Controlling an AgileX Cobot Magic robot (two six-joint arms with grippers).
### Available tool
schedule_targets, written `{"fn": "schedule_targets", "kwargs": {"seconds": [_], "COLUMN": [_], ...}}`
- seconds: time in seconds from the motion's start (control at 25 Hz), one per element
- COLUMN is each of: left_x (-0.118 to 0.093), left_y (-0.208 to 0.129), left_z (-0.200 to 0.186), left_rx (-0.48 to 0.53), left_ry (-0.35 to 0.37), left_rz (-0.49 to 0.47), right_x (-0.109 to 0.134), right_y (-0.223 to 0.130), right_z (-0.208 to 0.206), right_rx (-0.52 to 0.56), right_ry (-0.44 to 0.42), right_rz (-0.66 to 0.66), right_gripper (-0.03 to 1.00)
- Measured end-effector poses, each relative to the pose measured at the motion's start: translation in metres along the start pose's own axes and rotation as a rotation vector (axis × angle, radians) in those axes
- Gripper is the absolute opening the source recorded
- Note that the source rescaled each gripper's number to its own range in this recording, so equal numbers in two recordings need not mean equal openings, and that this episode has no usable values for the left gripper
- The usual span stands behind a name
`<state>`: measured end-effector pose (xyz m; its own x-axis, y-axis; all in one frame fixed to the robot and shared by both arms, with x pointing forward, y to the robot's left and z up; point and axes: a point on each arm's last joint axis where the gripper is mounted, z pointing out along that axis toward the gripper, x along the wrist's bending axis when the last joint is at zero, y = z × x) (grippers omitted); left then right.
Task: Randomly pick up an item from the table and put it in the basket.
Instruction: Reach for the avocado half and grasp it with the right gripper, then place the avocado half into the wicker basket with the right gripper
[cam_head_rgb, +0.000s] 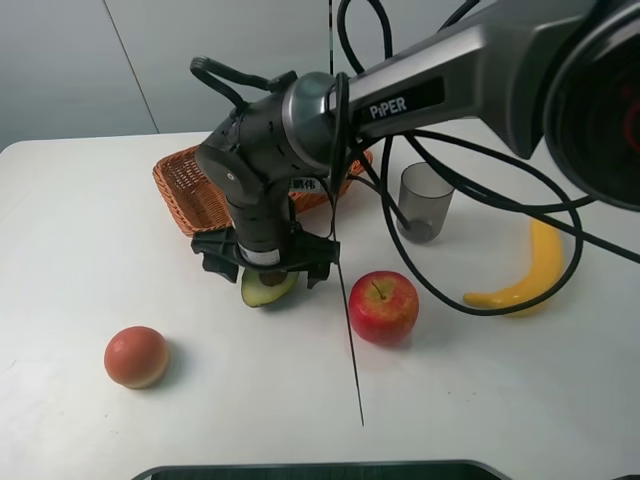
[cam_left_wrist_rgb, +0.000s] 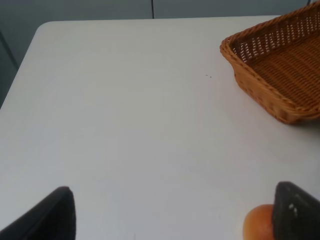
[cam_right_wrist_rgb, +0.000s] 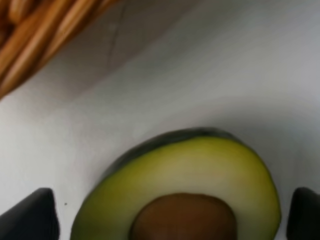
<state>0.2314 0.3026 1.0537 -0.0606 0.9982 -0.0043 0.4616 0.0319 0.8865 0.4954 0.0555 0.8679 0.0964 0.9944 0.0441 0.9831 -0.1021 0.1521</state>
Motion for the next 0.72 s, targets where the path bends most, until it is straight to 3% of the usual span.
{"fn": "schedule_targets", "kwargs": {"seconds": [0.04, 0.08, 0.12, 0.72], "left_x": [0.0, 0.0, 0.0, 0.0], "left_y": [0.0, 0.0, 0.0, 0.0], "left_z": [0.0, 0.0, 0.0, 0.0], "left_rx": [0.0, 0.0, 0.0, 0.0], "left_ry": [0.0, 0.0, 0.0, 0.0], "left_rz": [0.0, 0.0, 0.0, 0.0], "right_x": [0.0, 0.0, 0.0001, 0.0008], "right_y": [-0.0003, -0.0003, -0.0004, -0.0007], "right_z": [0.0007, 0.0007, 0.0007, -0.0007], "right_rx": [0.002, 0.002, 0.004, 0.011], "right_ry": [-0.001, -0.001, 0.0, 0.006], "right_rz": [0.002, 0.002, 0.003, -0.039], "right_gripper": [0.64, 0.26, 0.0, 0.02]}}
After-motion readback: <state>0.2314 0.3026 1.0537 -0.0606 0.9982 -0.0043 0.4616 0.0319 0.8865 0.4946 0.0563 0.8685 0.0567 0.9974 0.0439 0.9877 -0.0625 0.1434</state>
